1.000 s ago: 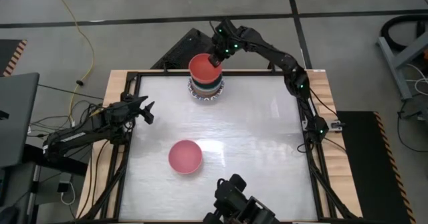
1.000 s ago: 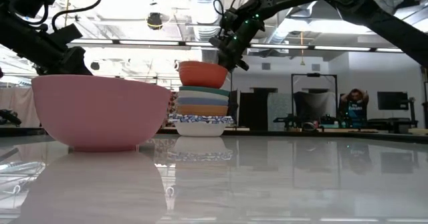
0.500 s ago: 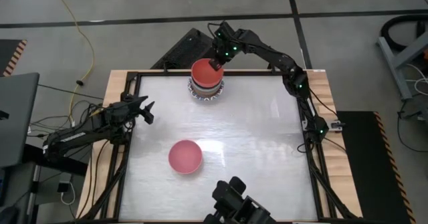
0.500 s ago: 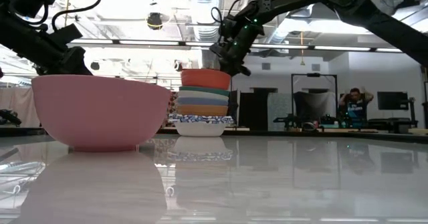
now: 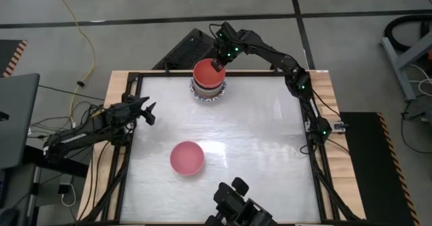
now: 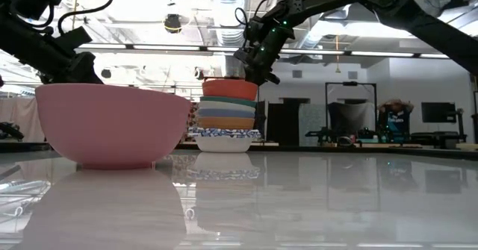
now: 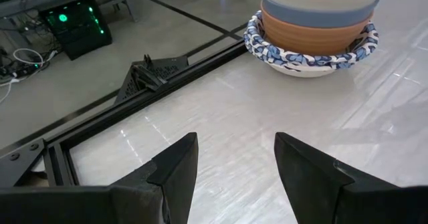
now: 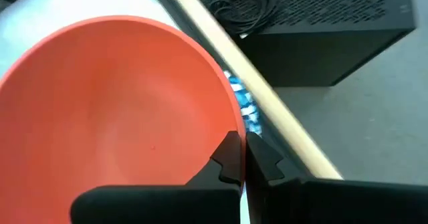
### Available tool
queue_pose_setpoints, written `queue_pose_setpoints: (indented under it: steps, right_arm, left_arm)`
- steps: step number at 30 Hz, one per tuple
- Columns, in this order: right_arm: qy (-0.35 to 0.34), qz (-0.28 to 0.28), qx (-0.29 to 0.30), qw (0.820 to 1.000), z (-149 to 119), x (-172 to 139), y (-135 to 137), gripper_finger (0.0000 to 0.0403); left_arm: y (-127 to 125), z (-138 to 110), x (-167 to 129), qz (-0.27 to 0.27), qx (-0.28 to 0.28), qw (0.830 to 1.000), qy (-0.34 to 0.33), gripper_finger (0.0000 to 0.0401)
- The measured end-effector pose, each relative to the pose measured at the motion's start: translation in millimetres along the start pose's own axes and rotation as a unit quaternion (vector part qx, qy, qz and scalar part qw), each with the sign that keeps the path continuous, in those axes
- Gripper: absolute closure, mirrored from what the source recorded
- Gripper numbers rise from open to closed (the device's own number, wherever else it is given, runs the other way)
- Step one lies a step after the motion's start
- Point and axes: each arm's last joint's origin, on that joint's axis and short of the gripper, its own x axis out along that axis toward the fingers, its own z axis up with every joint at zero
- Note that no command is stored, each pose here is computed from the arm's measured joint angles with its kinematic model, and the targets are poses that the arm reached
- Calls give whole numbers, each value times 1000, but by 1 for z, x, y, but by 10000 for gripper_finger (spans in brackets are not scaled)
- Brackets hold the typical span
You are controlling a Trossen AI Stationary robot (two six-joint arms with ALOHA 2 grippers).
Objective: Nest bowls inside each other
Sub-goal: Stack the orange bowl onto the stack of bowls, then stack the pink bowl onto the stack of bowls
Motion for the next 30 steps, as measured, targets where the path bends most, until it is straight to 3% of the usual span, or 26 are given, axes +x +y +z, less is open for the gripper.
queue_pose_setpoints:
  steps: [6,17,30]
  right_arm:
    - [1,-14,2,1000,0,0,-1,378]
    - [31,-7,0,1000,-8,32,2,366]
    - [3,-8,-3,1000,0,18,3,320]
  left_arm:
    - [0,0,0,0,0,1000,0,211]
    - [0,0,0,0,0,1000,0,211]
    - [0,0,0,0,0,1000,0,211]
